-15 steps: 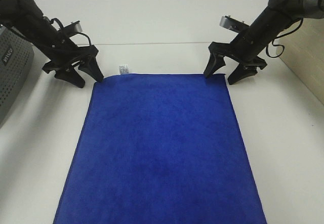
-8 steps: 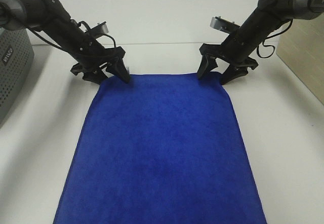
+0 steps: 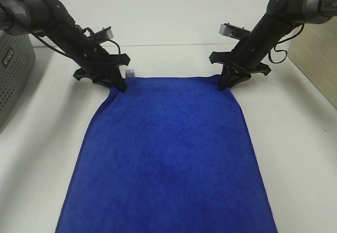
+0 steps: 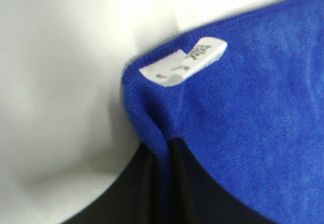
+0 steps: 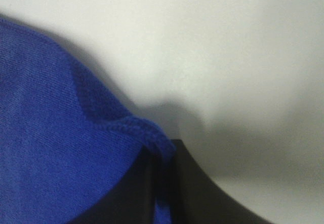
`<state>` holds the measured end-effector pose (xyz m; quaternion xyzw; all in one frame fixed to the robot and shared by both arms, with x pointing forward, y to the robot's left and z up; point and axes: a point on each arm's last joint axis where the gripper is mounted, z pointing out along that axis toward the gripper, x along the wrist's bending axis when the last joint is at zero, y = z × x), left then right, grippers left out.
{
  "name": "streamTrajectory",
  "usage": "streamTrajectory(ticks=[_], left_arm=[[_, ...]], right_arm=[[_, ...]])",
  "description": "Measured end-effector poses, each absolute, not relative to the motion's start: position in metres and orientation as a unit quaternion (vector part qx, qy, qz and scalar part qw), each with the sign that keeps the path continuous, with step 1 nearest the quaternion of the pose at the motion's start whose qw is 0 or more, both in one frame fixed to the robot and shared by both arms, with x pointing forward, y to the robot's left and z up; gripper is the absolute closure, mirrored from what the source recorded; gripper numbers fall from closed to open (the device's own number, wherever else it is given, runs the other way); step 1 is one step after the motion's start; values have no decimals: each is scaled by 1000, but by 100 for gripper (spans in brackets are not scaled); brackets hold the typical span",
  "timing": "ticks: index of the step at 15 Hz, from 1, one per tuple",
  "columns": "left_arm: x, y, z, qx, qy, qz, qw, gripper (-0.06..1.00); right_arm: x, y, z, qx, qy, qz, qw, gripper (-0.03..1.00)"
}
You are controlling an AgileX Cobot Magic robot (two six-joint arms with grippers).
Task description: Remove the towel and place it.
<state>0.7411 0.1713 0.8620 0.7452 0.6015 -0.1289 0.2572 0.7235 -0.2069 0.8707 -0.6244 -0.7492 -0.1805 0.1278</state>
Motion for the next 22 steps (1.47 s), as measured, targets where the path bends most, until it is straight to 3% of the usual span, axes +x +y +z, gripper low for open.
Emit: streamTrajectory(ticks=[1,2,7,10,14,22], left_arm=[[742,172,862,748,598,-122,260,93],[742,172,862,749,597,-120,262,93],[758,172,887,775,565,-62,276,93],[770,174,914,785,545,-9,295,94],[780,178,921,782,541,52,307,94],[800,183,932,765,507,173,358,94]], right_arm=[[724,-207,870,-622,-751,-181,126,94],[724,-207,870,-622,-752,-181,126,95],[734,-206,879,-617,-754,-206,93,95],[752,-203,908,-604,-753,-258,44,95],[769,-197,936,-576,-747,-332,-7,95],[787,-198,932,-547,-734,-391,-91,95]])
